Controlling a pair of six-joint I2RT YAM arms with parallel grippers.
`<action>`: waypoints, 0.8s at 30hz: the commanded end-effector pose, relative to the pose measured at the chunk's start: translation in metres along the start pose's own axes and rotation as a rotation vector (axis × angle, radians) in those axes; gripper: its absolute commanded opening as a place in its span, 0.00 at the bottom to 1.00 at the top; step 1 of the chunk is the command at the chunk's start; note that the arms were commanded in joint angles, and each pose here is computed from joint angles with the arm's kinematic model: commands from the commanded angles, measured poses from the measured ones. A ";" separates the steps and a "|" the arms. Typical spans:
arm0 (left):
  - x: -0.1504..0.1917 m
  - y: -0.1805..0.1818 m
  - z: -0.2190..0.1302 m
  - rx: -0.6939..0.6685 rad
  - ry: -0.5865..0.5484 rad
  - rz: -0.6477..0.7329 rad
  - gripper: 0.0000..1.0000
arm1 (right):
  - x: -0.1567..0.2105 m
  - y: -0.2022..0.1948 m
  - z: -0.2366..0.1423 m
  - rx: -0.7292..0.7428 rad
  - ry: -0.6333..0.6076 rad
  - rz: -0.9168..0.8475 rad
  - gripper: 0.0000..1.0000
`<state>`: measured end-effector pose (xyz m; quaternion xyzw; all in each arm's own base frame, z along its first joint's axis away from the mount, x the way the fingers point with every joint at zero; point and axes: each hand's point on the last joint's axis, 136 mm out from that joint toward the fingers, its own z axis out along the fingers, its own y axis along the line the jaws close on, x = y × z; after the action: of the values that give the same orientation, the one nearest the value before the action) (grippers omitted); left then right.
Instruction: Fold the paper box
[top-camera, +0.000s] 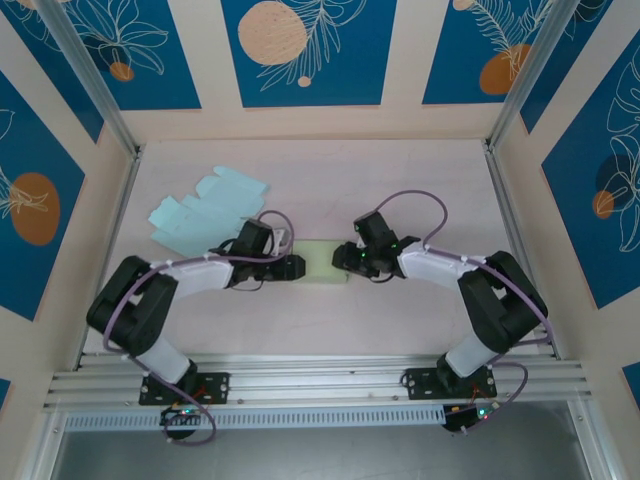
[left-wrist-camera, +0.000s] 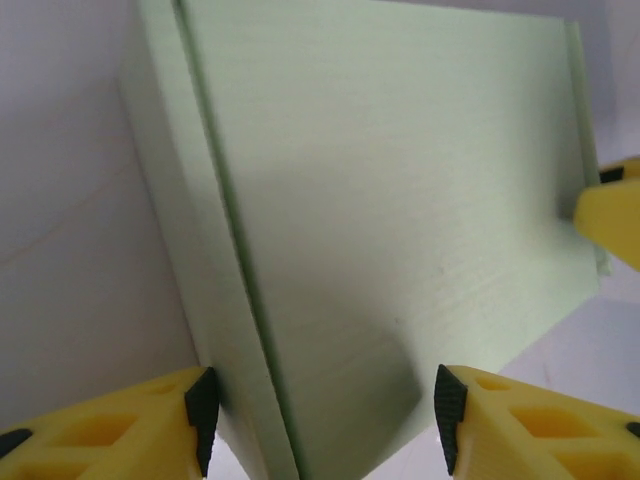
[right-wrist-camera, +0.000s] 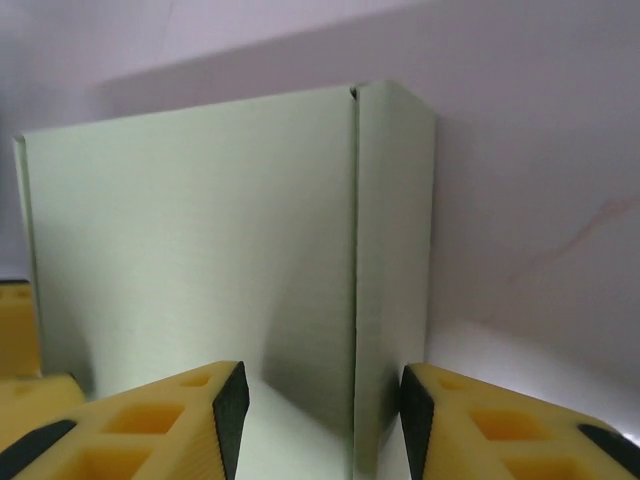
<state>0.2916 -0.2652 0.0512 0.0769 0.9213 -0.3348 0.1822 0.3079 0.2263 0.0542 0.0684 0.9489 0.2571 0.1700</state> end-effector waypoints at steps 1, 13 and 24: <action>-0.035 -0.043 0.016 0.133 -0.062 0.035 0.60 | -0.028 0.004 -0.002 -0.061 0.008 -0.029 0.46; -0.113 -0.101 0.104 0.205 -0.082 0.052 0.61 | -0.119 -0.080 -0.021 0.007 -0.076 0.095 0.47; -0.126 -0.105 0.101 0.176 -0.102 0.040 0.83 | -0.158 -0.099 -0.074 0.082 -0.196 0.111 0.76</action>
<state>0.4124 -0.4156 0.0678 0.0881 0.8804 -0.4102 0.2210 0.4286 0.0799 0.0820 0.1598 0.9329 0.2295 0.2270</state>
